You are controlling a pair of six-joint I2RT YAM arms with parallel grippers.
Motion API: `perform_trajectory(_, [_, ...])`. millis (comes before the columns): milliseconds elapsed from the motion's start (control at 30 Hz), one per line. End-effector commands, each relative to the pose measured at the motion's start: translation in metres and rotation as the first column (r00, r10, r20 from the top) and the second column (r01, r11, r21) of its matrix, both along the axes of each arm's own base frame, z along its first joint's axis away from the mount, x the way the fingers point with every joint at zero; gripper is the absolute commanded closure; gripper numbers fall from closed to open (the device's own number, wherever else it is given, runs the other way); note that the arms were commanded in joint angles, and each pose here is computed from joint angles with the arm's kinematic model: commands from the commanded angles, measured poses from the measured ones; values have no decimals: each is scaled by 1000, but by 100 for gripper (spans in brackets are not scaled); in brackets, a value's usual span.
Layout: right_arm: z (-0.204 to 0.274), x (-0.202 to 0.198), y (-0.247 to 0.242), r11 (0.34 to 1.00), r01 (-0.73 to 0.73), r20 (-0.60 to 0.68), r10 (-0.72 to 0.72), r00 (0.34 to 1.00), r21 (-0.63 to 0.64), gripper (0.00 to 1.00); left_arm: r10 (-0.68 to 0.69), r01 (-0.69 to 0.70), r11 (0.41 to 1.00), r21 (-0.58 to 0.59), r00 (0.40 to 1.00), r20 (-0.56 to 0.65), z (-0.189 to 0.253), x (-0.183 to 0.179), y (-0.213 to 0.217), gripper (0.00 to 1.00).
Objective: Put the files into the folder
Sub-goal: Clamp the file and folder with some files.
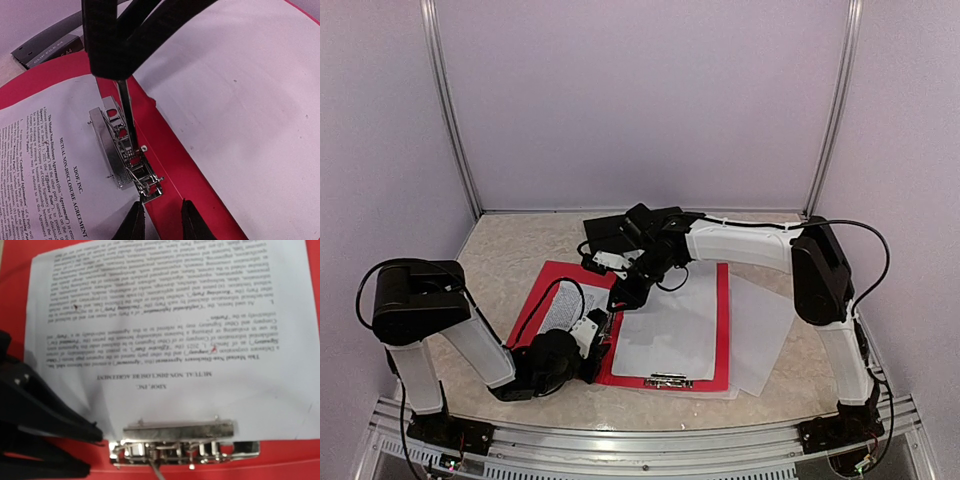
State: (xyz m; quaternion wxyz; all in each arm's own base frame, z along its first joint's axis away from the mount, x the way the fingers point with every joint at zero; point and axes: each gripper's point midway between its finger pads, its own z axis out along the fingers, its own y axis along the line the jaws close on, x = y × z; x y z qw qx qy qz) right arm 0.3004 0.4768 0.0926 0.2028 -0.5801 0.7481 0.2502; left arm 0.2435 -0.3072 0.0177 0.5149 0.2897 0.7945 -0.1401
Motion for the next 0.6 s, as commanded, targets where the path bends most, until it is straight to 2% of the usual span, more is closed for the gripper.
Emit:
perform_trajectory(0, [-12, 5, -4, 999, 12, -6, -12, 1000, -38, 73, 0, 4, 997, 76, 998, -56, -24, -6, 15, 76])
perform_trajectory(300, [-13, 15, -5, 998, 35, 6, -35, 999, -46, 88, -5, 9, 997, 75, 998, -60, -24, -7, 14, 77])
perform_trajectory(567, [-19, 22, -7, 997, 48, 6, -48, 999, -58, 96, -7, 11, 997, 75, 998, -60, -24, -7, 14, 77])
